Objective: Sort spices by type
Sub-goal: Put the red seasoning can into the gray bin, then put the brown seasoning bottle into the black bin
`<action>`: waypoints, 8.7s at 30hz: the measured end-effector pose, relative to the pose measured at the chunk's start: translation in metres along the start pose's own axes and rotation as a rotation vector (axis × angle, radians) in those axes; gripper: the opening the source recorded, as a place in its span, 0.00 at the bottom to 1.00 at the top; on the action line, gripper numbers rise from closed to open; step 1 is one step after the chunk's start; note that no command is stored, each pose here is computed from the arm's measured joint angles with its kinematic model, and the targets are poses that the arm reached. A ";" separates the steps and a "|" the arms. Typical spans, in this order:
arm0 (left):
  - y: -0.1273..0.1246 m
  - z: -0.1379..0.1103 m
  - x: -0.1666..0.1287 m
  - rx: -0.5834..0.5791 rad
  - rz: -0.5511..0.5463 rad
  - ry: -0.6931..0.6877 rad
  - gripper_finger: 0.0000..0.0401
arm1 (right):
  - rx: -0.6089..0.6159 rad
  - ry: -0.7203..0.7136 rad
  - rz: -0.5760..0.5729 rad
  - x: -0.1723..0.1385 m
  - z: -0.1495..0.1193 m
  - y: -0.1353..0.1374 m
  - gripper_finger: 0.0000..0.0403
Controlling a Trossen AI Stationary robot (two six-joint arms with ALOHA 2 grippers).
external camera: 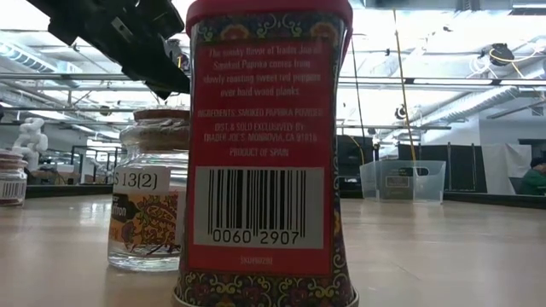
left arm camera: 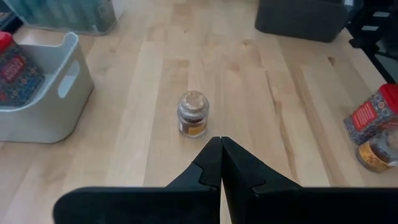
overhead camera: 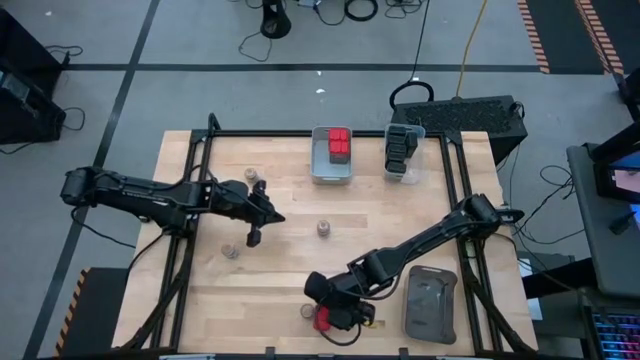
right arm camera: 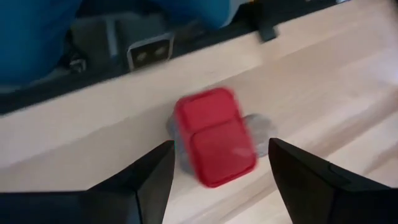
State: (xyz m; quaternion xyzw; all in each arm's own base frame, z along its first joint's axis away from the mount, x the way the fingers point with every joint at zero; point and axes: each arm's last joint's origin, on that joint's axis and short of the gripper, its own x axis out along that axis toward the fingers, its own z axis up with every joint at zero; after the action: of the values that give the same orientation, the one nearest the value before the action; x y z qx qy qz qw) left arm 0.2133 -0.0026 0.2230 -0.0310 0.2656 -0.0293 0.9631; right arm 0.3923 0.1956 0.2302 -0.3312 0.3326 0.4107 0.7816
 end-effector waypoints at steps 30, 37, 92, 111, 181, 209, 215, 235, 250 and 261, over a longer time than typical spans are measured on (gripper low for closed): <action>0.000 0.003 0.002 0.011 -0.006 -0.032 0.02 | -0.235 -0.022 0.041 0.023 -0.009 -0.003 0.66; 0.000 0.003 0.002 0.014 -0.005 -0.029 0.02 | -0.225 -0.037 0.032 0.022 -0.011 -0.008 0.66; 0.000 0.002 0.002 0.036 -0.004 -0.020 0.02 | -0.127 0.025 0.239 0.039 -0.008 -0.035 0.55; 0.002 0.002 0.002 0.036 0.051 -0.021 0.02 | -0.068 0.052 0.233 0.036 -0.013 -0.039 0.54; 0.004 -0.003 0.001 0.057 0.109 0.032 0.02 | 0.961 0.338 -0.422 -0.235 -0.269 -0.158 0.54; 0.004 -0.003 0.001 0.076 0.109 0.033 0.02 | 1.024 0.301 -0.513 -0.174 -0.339 -0.138 0.54; 0.004 -0.003 0.001 0.077 0.109 0.033 0.02 | 1.028 0.299 -0.517 -0.174 -0.339 -0.138 0.54; 0.004 -0.003 0.001 0.075 0.109 0.033 0.02 | 1.081 0.310 -0.496 -0.174 -0.340 -0.134 0.54; 0.004 -0.003 0.001 0.076 0.108 0.033 0.02 | 1.092 0.315 -0.490 -0.174 -0.340 -0.133 0.68; 0.004 -0.003 0.001 0.076 0.108 0.032 0.02 | 1.064 0.327 -0.485 -0.173 -0.339 -0.133 0.69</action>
State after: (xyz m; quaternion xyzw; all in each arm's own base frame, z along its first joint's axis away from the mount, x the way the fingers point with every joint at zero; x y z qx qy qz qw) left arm 0.2130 0.0011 0.2195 0.0205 0.2810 0.0123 0.9594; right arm 0.3469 -0.2043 0.2099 -0.0200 0.5230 -0.0579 0.8501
